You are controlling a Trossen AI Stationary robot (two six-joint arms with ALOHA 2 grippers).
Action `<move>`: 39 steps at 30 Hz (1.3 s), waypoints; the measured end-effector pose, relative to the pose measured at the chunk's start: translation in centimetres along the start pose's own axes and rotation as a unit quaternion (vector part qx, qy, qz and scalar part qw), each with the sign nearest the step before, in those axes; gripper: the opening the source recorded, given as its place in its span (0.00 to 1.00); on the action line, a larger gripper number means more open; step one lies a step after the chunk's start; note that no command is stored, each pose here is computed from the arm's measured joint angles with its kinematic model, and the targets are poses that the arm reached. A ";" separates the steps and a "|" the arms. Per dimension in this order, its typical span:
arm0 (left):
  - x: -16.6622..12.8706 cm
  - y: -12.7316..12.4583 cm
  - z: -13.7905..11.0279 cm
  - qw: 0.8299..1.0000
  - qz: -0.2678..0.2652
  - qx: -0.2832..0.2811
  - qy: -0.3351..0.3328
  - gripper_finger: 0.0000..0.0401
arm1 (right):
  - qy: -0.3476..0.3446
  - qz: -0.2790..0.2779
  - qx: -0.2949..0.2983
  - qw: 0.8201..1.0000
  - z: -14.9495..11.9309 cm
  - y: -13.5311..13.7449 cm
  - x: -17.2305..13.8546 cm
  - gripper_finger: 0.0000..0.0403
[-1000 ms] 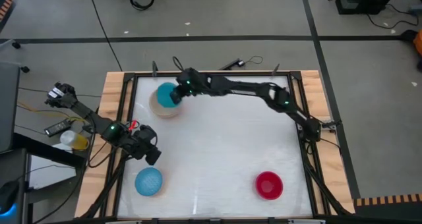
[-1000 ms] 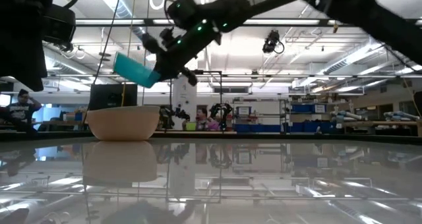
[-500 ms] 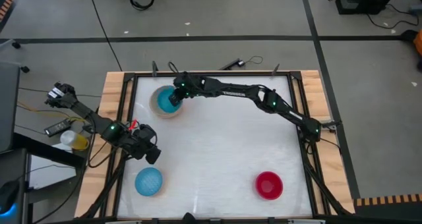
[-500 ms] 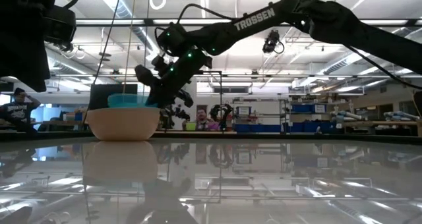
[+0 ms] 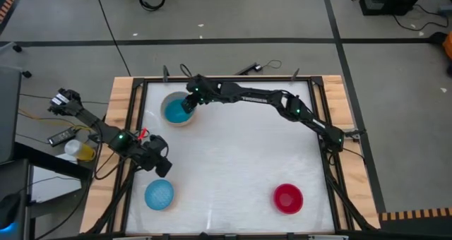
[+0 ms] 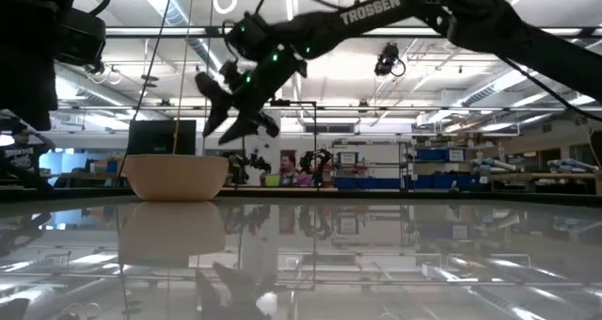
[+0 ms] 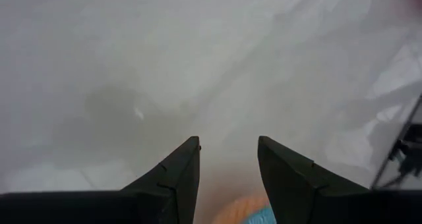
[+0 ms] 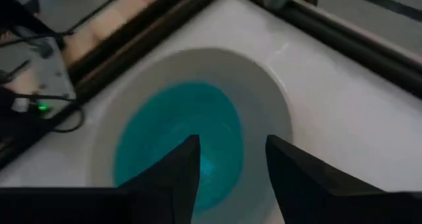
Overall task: Nest bowls inside each other
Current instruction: Stack the blue patterned bowl on top of the blue bowl
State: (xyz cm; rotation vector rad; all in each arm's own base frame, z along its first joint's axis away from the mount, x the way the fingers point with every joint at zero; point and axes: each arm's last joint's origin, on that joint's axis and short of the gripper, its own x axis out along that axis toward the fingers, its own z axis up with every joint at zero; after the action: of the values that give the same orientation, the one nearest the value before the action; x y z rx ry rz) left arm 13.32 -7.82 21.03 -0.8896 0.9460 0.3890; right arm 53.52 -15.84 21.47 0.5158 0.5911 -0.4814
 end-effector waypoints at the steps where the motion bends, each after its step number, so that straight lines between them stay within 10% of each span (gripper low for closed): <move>1: 0.0 0.0 -0.1 1.000 -0.001 0.001 0.010 0.39 | -0.004 0.004 -0.008 1.000 0.4 0.4 -0.7 0.44; 10: -0.4 -0.2 -1.8 0.989 -0.025 0.024 0.144 0.39 | 0.027 0.069 -0.088 0.993 2.3 3.0 -7.0 0.44; 22: -0.5 -0.4 -2.2 0.984 -0.037 0.033 0.170 0.39 | 0.178 0.098 -0.220 0.954 -3.8 9.2 -10.4 0.44; 39: -0.7 -0.2 -5.2 0.979 -0.001 0.060 0.195 0.31 | 0.157 0.132 -0.167 0.964 -10.6 14.1 -8.5 0.44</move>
State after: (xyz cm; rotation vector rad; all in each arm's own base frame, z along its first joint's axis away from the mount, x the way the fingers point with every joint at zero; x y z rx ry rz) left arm 10.32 -12.02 20.25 -0.8714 1.3140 0.1538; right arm 51.03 3.44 23.67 0.3411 0.8761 -0.0390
